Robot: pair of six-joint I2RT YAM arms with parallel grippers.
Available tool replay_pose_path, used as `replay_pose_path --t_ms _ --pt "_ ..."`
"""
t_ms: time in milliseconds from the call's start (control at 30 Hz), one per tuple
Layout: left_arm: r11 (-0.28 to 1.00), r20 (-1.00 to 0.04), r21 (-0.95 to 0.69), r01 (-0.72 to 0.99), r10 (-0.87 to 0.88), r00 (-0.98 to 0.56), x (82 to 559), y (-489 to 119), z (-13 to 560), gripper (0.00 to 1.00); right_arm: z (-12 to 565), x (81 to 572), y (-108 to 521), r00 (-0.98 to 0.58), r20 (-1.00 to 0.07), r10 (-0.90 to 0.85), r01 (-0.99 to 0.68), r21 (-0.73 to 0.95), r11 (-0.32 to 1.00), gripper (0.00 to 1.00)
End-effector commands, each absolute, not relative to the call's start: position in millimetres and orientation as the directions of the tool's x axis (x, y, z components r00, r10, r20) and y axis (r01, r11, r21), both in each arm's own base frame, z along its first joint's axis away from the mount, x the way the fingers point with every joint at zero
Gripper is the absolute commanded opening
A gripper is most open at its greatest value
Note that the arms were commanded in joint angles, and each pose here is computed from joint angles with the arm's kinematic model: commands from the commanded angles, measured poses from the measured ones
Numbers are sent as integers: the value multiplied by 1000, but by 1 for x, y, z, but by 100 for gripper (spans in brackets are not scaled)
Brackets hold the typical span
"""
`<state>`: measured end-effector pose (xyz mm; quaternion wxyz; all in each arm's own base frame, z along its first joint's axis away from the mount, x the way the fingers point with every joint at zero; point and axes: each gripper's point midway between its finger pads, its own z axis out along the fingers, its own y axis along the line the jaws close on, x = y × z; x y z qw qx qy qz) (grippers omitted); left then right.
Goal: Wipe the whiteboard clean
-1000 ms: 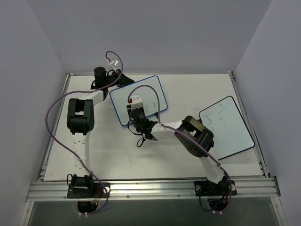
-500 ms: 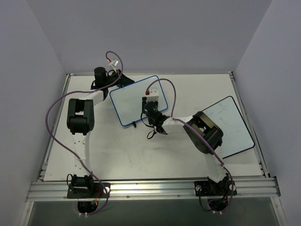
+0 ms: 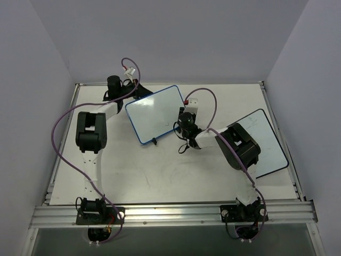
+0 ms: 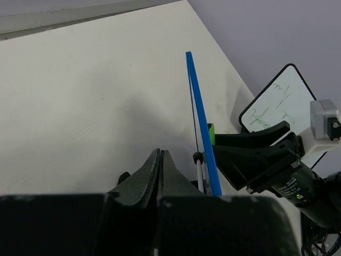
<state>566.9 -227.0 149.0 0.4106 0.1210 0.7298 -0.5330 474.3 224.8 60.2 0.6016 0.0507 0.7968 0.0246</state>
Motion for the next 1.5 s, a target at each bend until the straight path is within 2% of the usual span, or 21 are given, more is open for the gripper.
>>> replay_pose_path --t_ms 0,267,433,1067,1467 --pt "357 -767 -638 683 -217 -603 554 -244 176 2 17 455 210 -405 -914 27 39 12 999 2" --pt "357 -768 -637 684 -217 -602 554 -244 177 2 35 453 231 -375 -926 33 -35 49 998 2" --pt "357 -766 -639 682 -217 -605 554 -244 176 2 45 446 254 -357 -934 -16 -65 8 998 2" --pt "356 -769 -635 685 -208 -604 551 -249 177 2 74 455 208 -352 -935 29 160 -30 987 3" --pt "364 -767 -637 679 -211 -606 552 -248 175 2 113 453 228 -300 -949 99 49 89 995 2"
